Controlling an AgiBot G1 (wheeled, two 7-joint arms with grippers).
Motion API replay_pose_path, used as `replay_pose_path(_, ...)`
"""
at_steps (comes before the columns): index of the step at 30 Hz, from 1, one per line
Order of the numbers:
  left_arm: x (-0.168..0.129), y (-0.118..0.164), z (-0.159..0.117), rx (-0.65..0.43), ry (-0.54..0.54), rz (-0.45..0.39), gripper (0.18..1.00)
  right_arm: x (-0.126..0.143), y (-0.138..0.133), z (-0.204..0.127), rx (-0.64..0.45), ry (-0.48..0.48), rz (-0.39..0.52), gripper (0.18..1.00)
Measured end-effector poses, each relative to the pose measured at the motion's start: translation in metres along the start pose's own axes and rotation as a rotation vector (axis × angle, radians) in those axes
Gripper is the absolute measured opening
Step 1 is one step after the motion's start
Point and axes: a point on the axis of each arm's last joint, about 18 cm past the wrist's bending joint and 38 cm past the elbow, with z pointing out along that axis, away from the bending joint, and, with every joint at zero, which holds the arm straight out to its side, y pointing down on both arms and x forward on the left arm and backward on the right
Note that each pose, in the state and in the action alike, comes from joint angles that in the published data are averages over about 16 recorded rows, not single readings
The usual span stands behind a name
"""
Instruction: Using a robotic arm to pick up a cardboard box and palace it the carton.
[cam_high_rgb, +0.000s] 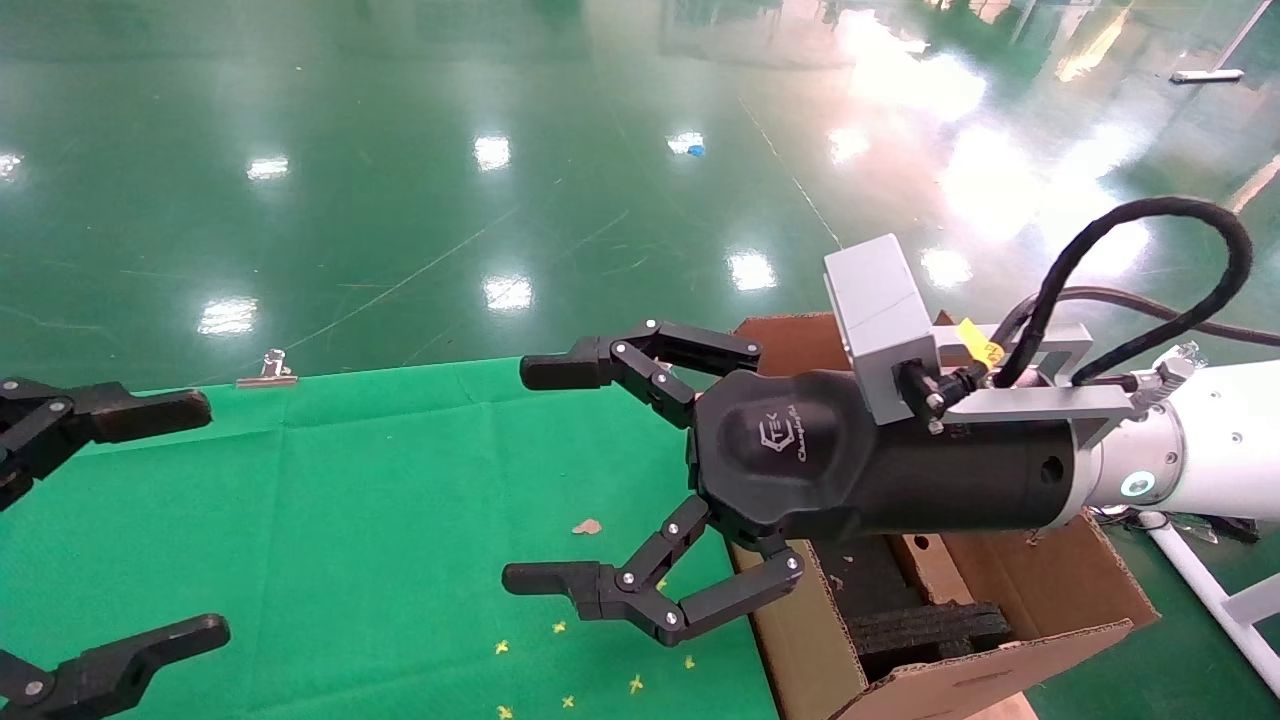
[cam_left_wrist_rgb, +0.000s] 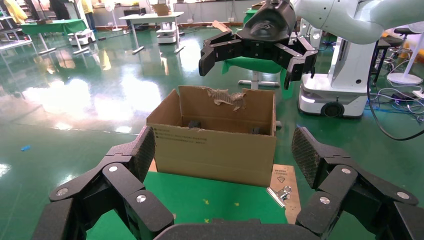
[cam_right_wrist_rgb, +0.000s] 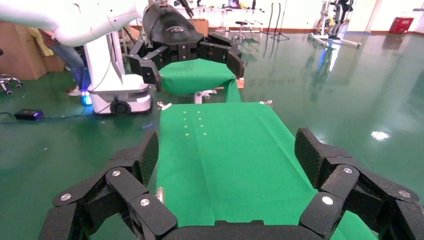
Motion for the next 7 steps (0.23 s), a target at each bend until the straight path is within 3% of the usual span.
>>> replay_pose_path(7, 0.0000, 0.0000, 0.0000, 0.000, 0.000, 0.000, 1.001, 0.0000, 0.0000, 0.0000, 0.000, 0.000, 0.000, 1.000)
